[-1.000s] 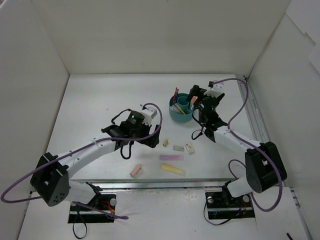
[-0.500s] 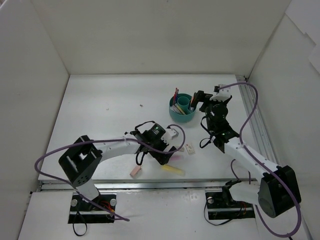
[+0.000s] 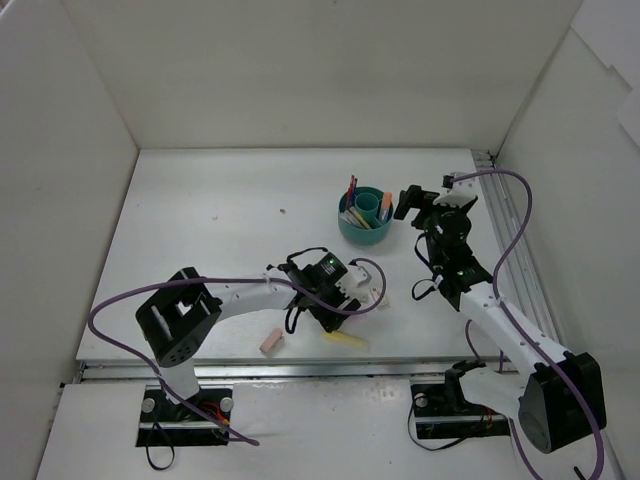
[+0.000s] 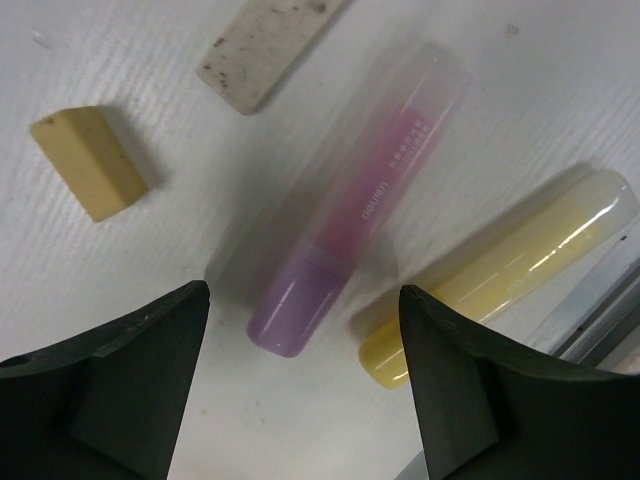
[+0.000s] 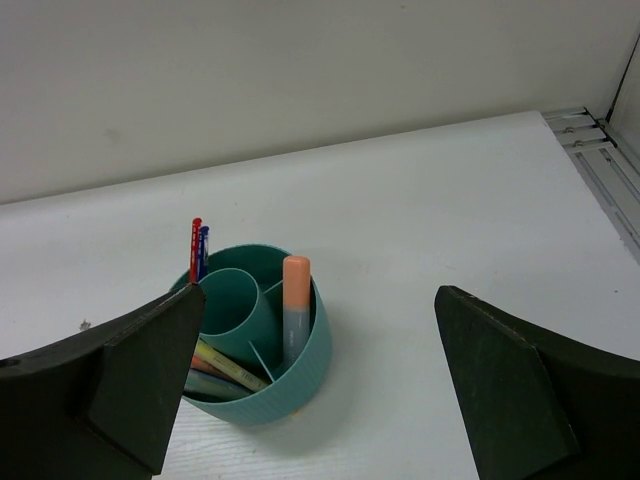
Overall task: Sort the stationery into containers
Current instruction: Pick up the pen from the corner of the board.
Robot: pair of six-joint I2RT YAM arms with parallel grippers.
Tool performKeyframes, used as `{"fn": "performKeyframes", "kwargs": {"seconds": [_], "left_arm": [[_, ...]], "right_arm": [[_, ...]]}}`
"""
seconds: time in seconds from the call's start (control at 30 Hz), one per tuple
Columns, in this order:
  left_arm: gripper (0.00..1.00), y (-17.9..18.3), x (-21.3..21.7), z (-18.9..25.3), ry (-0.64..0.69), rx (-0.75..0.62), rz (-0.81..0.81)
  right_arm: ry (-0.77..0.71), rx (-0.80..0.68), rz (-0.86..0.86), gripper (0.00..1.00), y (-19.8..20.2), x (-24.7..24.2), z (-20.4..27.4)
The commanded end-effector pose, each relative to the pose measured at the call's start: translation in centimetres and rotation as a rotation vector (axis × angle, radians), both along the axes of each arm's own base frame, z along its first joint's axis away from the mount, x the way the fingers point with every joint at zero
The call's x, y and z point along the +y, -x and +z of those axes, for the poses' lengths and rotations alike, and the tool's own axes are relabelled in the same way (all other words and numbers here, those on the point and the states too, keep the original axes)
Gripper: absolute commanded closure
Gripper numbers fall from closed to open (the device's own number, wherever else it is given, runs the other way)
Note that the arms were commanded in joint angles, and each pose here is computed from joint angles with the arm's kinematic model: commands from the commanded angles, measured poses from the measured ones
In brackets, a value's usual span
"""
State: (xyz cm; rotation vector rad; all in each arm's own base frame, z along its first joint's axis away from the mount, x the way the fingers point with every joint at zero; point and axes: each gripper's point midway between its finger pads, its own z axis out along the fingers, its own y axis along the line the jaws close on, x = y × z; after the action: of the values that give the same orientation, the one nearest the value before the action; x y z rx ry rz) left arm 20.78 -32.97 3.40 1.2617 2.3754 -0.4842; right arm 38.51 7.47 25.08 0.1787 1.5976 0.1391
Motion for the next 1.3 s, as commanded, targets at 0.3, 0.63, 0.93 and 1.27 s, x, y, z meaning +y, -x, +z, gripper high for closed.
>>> {"fn": "performKeyframes", "kwargs": {"seconds": [0.3, 0.63, 0.93, 1.27], "left_arm": [[0.52, -0.3, -0.9, 0.5, -0.027, -0.036, -0.012], [0.91, -0.5, -1.1, 1.3, -0.035, -0.039, -0.026], [1.00, 0.4, -1.7, 6.0, 0.065, -0.043, -0.063], [1.00, -2.1, -2.3, 13.7, 0.109, -0.111, 0.083]], "right_arm": [[-0.057, -0.090, 0.005, 0.02, 0.8, -0.8, 2.9], [-0.071, -0.108, -0.023, 0.02, 1.5, -2.0, 3.2], [-0.087, -0.109, -0.029, 0.02, 1.5, -2.3, 3.2], [-0.098, -0.122, -0.065, 0.02, 2.0, -3.3, 3.4]]}}
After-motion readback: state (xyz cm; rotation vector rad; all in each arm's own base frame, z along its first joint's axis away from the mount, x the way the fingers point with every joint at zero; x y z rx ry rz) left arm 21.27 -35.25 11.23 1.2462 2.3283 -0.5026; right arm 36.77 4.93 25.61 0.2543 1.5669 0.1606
